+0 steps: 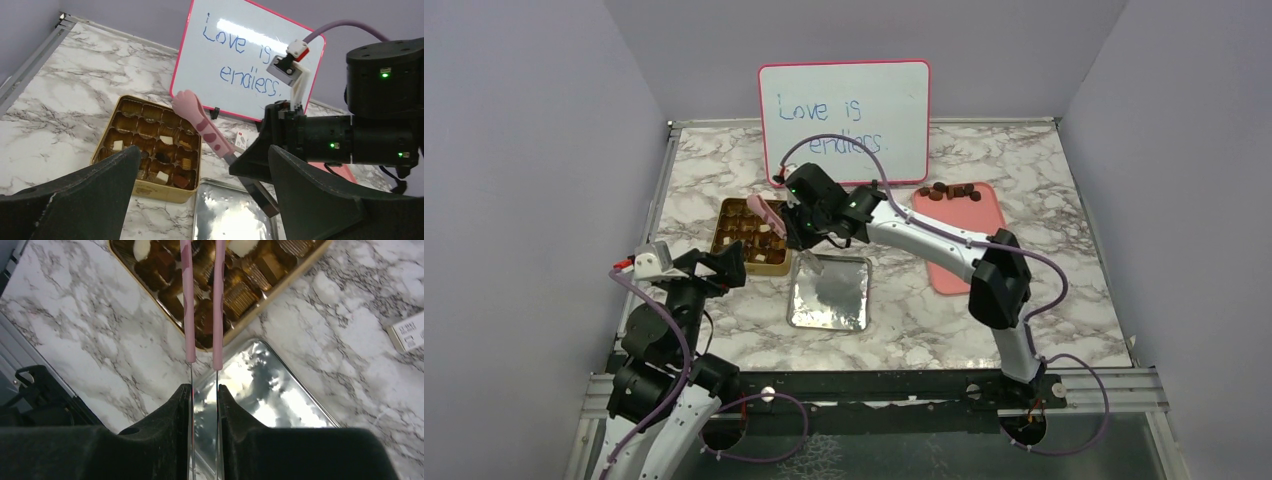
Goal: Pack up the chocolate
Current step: Place the fake chocolate in the packing box.
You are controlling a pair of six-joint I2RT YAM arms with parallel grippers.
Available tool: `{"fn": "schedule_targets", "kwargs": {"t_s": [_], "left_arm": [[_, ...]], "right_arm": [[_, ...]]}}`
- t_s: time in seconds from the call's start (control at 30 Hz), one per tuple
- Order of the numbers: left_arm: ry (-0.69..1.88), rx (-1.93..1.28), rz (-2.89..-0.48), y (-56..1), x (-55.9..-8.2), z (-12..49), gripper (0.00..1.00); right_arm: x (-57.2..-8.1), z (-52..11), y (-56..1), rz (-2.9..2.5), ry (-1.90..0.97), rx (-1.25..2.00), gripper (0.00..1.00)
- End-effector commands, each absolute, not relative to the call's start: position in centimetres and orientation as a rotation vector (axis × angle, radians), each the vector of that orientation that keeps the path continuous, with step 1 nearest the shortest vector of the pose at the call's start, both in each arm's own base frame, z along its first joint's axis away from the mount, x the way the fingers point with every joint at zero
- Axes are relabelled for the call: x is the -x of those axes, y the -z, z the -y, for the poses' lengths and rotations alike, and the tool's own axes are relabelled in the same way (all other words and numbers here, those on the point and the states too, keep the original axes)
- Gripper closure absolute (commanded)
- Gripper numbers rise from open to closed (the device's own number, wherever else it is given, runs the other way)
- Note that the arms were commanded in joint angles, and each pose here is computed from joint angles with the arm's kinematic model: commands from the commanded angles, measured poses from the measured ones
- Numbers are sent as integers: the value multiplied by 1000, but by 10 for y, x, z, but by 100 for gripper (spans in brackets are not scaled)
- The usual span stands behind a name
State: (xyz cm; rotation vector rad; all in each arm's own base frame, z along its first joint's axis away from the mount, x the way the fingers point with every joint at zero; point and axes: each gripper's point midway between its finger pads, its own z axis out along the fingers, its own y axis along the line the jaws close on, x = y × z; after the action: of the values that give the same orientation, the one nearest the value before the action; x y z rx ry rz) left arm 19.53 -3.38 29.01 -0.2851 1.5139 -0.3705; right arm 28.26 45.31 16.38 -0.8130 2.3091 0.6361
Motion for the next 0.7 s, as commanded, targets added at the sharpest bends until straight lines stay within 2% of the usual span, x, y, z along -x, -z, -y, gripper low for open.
{"fn": "schedule_targets", "kwargs": {"t_s": [0.0, 0.3, 0.67], "left_arm": [[362, 336, -1455, -308, -187, 21, 1], [368, 342, -1458, -307, -186, 21, 1], [366, 340, -1464, -306, -187, 22, 1]], "right_arm": [[-285, -483, -166, -2284, -639, 844, 74], [-295, -496, -129, -2316, -481, 893, 72], [-293, -503, -119, -2311, -494, 960, 66]]}}
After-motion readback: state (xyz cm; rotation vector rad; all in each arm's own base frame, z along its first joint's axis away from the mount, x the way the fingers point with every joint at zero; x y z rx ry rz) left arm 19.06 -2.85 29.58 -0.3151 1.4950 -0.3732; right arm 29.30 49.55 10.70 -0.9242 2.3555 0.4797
